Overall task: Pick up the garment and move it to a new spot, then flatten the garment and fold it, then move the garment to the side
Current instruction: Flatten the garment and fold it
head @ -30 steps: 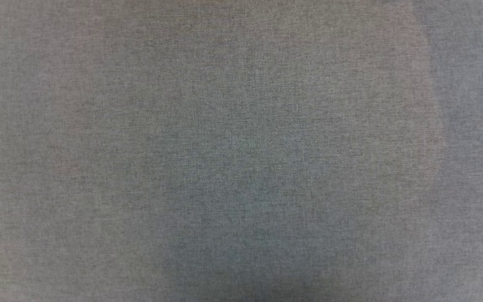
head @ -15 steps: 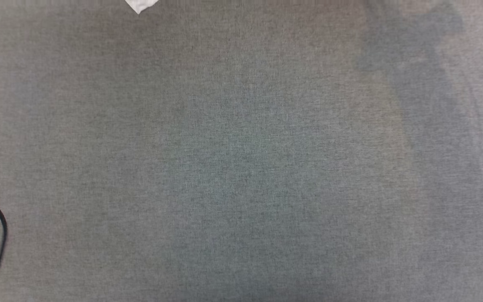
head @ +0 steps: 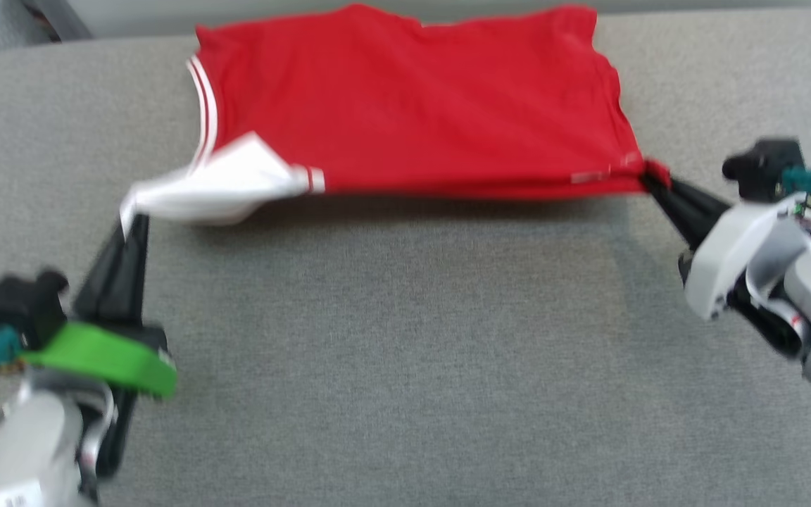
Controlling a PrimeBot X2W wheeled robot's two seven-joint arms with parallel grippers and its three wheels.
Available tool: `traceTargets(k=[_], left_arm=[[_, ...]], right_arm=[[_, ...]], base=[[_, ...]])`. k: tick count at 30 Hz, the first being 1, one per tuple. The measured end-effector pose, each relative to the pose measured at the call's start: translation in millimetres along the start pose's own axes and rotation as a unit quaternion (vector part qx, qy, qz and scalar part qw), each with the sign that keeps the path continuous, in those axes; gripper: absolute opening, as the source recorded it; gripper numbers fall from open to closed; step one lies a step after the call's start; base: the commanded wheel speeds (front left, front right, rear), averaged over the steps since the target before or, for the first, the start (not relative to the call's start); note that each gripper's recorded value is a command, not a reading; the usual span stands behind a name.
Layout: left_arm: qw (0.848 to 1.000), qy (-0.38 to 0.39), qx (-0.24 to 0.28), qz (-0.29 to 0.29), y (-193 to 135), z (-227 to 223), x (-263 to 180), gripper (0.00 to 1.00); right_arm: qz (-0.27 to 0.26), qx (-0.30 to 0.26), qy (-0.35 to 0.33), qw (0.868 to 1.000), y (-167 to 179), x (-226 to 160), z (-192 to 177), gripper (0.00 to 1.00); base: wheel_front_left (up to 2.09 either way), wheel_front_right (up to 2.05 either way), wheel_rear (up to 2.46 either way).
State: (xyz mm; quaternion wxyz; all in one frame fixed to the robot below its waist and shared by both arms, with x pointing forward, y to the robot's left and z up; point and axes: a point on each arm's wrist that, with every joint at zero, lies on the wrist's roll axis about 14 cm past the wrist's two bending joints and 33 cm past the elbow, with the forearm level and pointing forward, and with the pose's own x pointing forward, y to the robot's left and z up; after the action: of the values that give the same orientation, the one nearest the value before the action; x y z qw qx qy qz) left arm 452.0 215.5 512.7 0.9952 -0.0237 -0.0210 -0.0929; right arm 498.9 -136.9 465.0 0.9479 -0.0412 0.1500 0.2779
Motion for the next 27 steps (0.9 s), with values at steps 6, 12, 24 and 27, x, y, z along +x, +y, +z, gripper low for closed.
traceTargets(k=[6,12,24,27], left_arm=[[0.997,0.042,-0.058,0.005,-17,-21,-61,0.0],[0.992,0.087,-0.095,0.015,-25,-44,-112,0.0],[0.969,0.181,-0.166,0.012,-50,-79,-181,0.0],[0.963,0.196,-0.183,0.009,-56,-84,-192,0.0]], right_arm=[[0.006,0.015,0.027,1.0,18,-44,-25,0.0],[0.006,0.036,0.05,0.998,36,-81,-52,0.0],[0.009,0.08,0.11,0.991,65,-136,-98,0.0],[0.007,0.087,0.113,0.99,69,-143,-101,0.0]], base=[[0.0,0.0,0.0],[0.0,0.0,0.0],[0.0,0.0,0.0],[0.0,0.0,0.0]])
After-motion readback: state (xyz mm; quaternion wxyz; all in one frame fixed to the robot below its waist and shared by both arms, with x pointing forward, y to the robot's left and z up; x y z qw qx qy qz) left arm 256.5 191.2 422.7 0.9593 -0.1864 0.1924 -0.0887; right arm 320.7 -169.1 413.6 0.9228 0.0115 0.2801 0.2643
